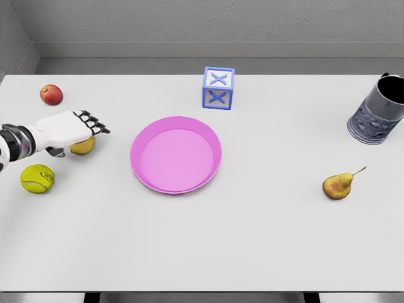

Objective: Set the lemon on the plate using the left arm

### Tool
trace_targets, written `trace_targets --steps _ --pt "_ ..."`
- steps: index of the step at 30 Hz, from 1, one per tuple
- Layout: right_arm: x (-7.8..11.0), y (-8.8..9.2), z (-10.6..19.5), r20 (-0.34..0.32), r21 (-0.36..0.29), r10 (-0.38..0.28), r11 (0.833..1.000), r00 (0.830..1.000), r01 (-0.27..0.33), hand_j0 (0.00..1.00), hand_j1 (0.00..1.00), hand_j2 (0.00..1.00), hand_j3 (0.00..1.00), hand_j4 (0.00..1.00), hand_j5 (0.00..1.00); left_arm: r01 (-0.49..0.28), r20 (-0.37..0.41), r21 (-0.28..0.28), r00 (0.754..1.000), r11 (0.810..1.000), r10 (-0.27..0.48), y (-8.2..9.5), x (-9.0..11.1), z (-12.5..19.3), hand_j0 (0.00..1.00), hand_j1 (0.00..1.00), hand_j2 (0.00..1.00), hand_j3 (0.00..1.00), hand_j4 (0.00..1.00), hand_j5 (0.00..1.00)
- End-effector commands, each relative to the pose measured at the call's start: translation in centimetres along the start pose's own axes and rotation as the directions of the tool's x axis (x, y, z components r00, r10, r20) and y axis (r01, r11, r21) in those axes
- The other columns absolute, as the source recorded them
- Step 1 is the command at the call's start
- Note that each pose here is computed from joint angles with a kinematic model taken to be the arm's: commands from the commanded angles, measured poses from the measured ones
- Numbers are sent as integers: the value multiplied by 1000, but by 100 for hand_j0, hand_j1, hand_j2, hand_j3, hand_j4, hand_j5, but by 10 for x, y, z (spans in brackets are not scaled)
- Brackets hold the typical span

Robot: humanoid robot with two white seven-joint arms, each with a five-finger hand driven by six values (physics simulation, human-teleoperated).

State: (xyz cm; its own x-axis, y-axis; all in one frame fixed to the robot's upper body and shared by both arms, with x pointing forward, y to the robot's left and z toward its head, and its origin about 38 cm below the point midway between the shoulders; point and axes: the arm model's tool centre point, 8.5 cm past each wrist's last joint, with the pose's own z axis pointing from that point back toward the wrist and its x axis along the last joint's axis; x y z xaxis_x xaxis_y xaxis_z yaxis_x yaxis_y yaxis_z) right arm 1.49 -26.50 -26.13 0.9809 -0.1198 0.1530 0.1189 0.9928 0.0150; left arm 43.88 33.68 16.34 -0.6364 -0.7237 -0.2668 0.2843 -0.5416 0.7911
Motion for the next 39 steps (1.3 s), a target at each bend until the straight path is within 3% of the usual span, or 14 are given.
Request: trace_targets --steps 1,5,9,24,33,39 --pt "0 0 0 0 0 0 1000 1000 0 100 100 100 100 100 100 0 -6 -1 1000 1000 -1 1 -2 0 100 100 100 100 100 100" --pt "0 0 0 0 0 0 1000 1000 0 100 100 100 100 100 100 -7 -16 -11 1000 1000 7 -2 -7 1 91 91 91 91 91 91" --pt "0 0 0 0 0 0 1000 1000 0 100 100 100 100 100 100 -2 0 -20 1000 1000 2 -4 -2 -3 90 90 90 90 90 90" --pt "0 0 0 0 0 0 1000 1000 0 100 100 100 100 100 100 -7 -3 -21 1000 1000 7 -3 -4 -4 74 74 74 74 74 74" --pt "0 0 0 0 0 0 1000 1000 0 100 100 100 100 100 100 -15 -1 -23 1000 1000 15 -5 -4 -5 70 70 70 70 70 70" --pt "0 0 0 0 0 0 1000 1000 0 100 100 100 100 100 100 -39 -2 8 999 999 39 1 -6 -6 70 70 70 70 70 70"
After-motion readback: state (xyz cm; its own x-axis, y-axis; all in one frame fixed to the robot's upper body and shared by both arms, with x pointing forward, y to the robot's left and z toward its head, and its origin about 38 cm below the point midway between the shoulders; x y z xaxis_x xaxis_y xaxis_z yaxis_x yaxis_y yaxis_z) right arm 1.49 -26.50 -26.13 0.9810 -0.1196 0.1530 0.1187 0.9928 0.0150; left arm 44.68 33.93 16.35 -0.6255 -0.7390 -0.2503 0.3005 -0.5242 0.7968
